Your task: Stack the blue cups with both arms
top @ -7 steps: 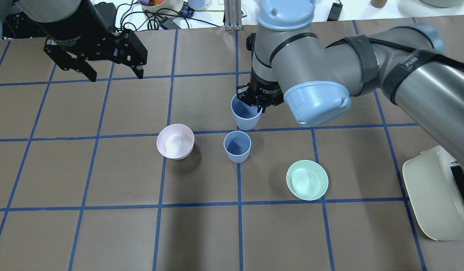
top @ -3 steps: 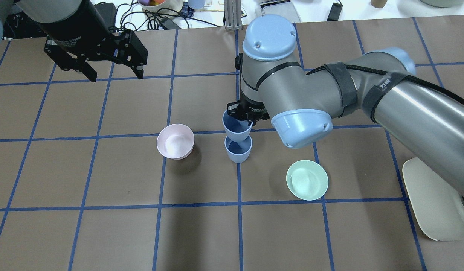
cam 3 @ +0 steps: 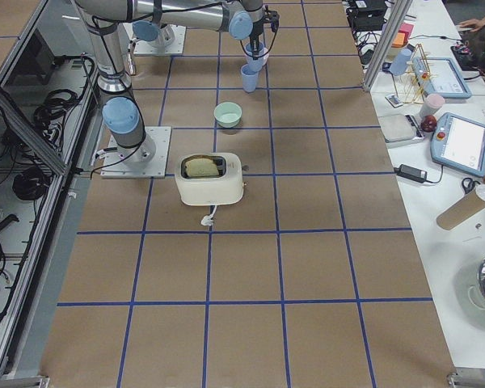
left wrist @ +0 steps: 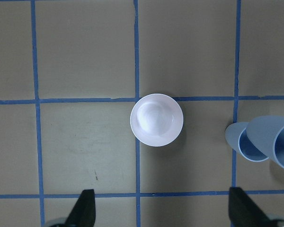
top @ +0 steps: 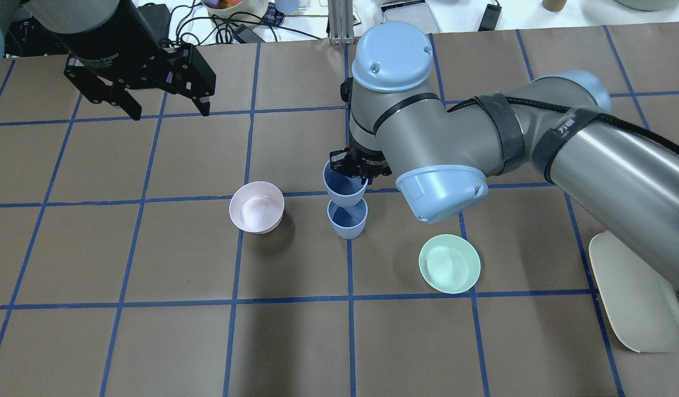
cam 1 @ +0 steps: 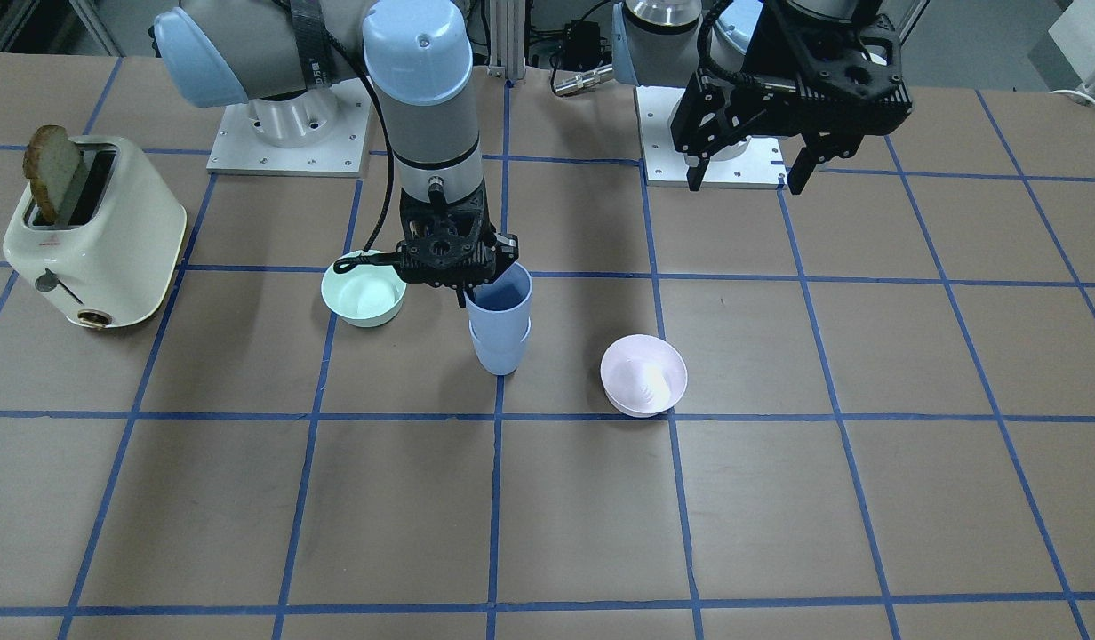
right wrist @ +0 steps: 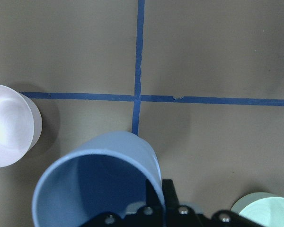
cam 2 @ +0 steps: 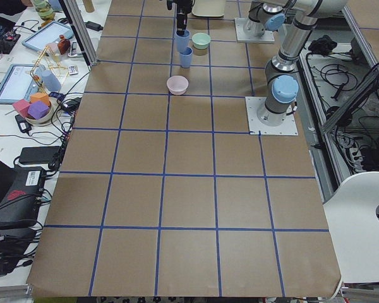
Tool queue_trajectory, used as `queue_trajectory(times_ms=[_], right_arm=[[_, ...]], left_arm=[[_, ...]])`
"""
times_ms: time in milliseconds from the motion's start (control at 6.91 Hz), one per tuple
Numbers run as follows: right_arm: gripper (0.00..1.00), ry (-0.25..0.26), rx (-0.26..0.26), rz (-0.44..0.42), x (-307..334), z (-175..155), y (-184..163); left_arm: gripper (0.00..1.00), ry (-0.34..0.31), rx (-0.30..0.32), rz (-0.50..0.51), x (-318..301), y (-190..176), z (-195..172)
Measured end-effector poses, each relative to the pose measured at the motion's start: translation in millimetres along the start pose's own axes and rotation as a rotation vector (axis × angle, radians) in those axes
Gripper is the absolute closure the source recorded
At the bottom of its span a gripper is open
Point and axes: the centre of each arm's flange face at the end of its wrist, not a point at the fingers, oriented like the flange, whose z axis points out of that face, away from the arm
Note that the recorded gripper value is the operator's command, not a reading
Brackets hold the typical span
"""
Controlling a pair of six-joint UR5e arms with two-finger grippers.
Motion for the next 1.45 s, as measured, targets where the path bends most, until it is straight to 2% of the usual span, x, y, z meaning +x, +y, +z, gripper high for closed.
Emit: queue_trajectory(times_ms=[434, 579, 724, 868, 1013, 1158, 1303, 1447], right_arm=[[1.0, 0.008, -0.03, -0.005, -2.2, 10.2, 5.5], [0.82, 0.013, -0.047, -0.006, 0.0, 21.4, 11.2], [0.36, 0.015, -0.054, -0.007, 1.9, 30.8, 15.9], [0.21, 0.012, -0.049, -0.004, 2.4, 34.0, 16.9], [0.13, 0.007, -0.041, 0.001, 2.1, 33.3, 15.8], [0.11, 0.004, -0.032, 0.003, 4.3, 31.6, 12.9], [0.05, 0.002, -0.016, -0.003, 11.4, 24.5, 3.9], [0.06, 0.004, 0.003, -0.005, 26.7, 7.3, -16.1]], left_arm=[[0.0, -0.001, 0.0, 0.001, 0.5, 0.2, 0.0], [0.0, -0.001, 0.0, 0.001, 0.6, 0.2, 0.0], [0.0, -0.001, 0.0, 0.001, 0.5, 0.2, 0.0], [0.0, -0.002, 0.0, 0.001, 0.3, 0.2, 0.0], [0.0, -0.002, 0.0, 0.001, 0.3, 0.2, 0.0], [0.0, -0.002, 0.0, 0.001, 0.4, 0.2, 0.0], [0.0, -0.002, 0.0, 0.001, 0.5, 0.2, 0.0], [0.0, -0.003, 0.0, 0.001, 0.4, 0.2, 0.0]])
